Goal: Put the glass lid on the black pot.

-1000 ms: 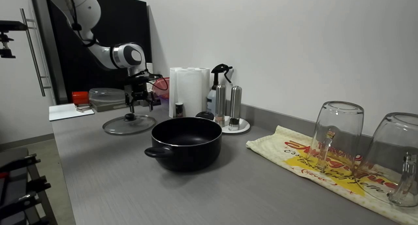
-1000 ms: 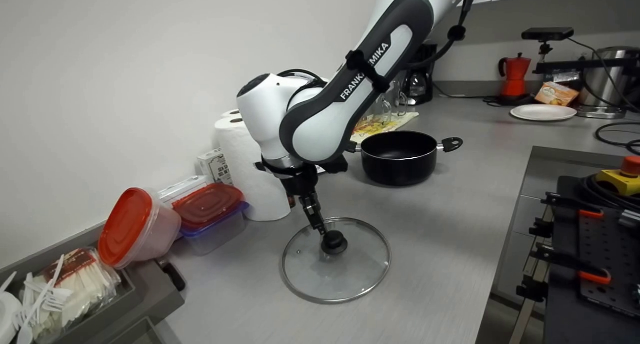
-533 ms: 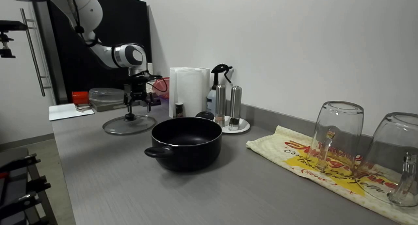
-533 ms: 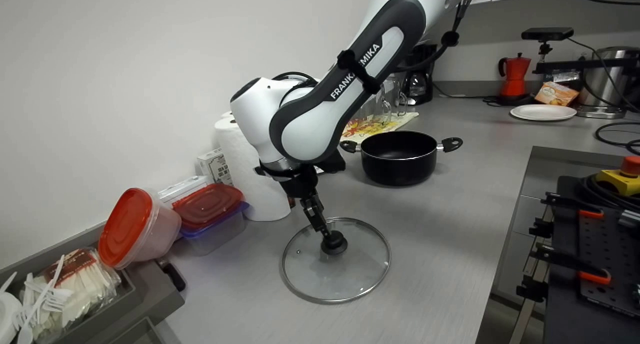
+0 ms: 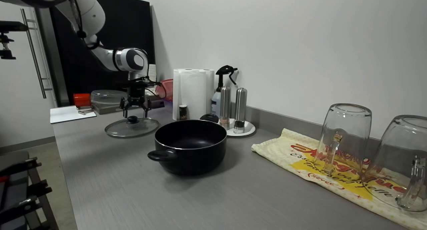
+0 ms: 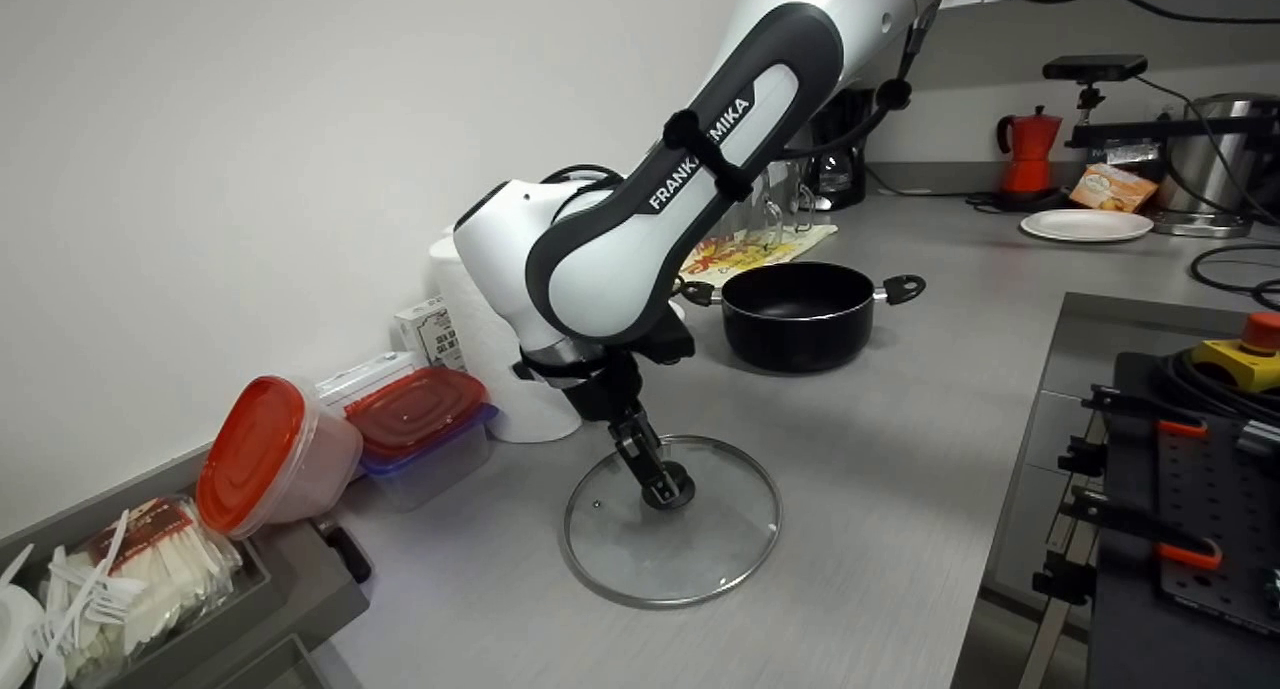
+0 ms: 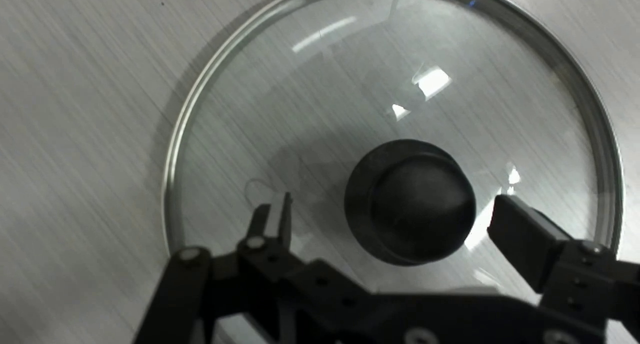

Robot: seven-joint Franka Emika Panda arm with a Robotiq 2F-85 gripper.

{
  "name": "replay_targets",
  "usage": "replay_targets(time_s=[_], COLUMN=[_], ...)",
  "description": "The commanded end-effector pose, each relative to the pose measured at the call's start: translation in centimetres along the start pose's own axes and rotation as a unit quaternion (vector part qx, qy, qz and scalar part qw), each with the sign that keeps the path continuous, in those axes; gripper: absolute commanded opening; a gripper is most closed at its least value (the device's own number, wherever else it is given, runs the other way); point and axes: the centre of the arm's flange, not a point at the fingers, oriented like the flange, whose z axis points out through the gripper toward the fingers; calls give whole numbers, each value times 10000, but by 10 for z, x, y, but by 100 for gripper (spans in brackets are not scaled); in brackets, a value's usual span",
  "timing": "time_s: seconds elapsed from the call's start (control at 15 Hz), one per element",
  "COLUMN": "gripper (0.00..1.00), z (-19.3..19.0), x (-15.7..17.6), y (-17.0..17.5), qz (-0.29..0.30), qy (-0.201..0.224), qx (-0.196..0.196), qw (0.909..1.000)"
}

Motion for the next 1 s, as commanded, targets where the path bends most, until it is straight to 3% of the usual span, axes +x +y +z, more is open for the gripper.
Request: replay_targets(time_s=[0.0, 0.07, 0.2, 0.53, 0.73, 0.93], gripper=[100, 100, 72, 34, 26, 26], z=[1, 3, 5, 2, -6, -10], x=[7, 6, 5, 4, 4, 1], y=[5, 6, 8, 8, 9, 8], qz=[-82, -77, -78, -78, -68, -86], qy=[-84, -90, -88, -96, -72, -43], qx=[193, 207, 218, 241, 209, 196], qw=[9997, 9997, 9997, 9996, 9997, 9998])
